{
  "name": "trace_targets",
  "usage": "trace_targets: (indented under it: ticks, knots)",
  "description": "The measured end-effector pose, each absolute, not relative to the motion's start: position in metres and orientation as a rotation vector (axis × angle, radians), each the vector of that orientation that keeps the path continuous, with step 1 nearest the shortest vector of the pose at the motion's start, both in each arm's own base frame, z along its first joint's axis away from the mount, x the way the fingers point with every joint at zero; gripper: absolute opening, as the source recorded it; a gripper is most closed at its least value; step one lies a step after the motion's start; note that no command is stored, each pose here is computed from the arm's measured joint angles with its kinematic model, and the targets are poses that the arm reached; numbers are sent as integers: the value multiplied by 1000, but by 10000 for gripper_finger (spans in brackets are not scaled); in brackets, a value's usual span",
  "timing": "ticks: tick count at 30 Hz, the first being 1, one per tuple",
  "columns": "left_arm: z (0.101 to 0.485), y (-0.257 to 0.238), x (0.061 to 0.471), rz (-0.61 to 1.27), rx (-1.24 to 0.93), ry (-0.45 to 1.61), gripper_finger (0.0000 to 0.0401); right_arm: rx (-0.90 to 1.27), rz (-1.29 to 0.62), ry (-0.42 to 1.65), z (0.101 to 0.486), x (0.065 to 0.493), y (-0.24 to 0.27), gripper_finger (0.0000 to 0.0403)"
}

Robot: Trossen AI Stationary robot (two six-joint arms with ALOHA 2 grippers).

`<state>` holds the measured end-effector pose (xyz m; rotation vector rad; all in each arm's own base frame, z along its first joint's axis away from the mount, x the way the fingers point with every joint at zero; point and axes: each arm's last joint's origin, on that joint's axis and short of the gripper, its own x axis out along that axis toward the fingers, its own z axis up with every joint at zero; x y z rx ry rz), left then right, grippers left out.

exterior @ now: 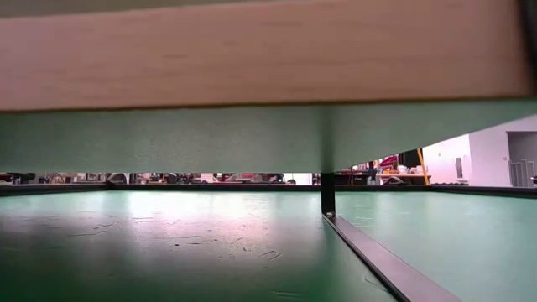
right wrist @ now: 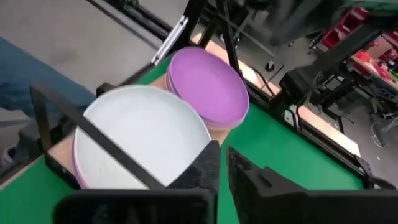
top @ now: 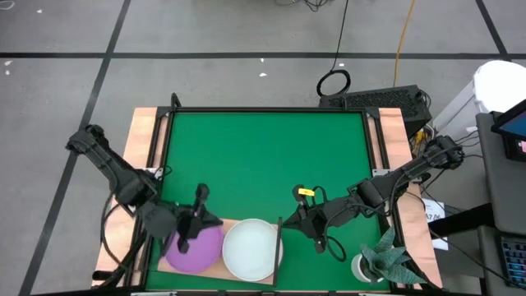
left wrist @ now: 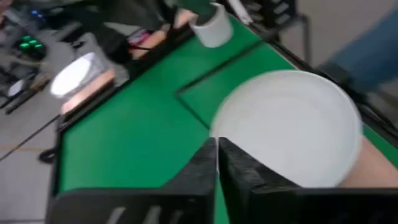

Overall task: Place and stack plates onto a shelf
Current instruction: Return to Home Position

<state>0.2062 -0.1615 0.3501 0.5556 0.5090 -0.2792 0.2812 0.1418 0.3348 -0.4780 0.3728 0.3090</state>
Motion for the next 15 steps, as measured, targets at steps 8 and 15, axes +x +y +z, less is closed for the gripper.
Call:
trace_targets:
  ticks: [8,15]
  knots:
    - [344,-109,195,-133,460,445,6,-466,234,436,328,262,129,5]
    - [314,-81,181,-58,416,319,6,-440,210,390,307,223,104,3]
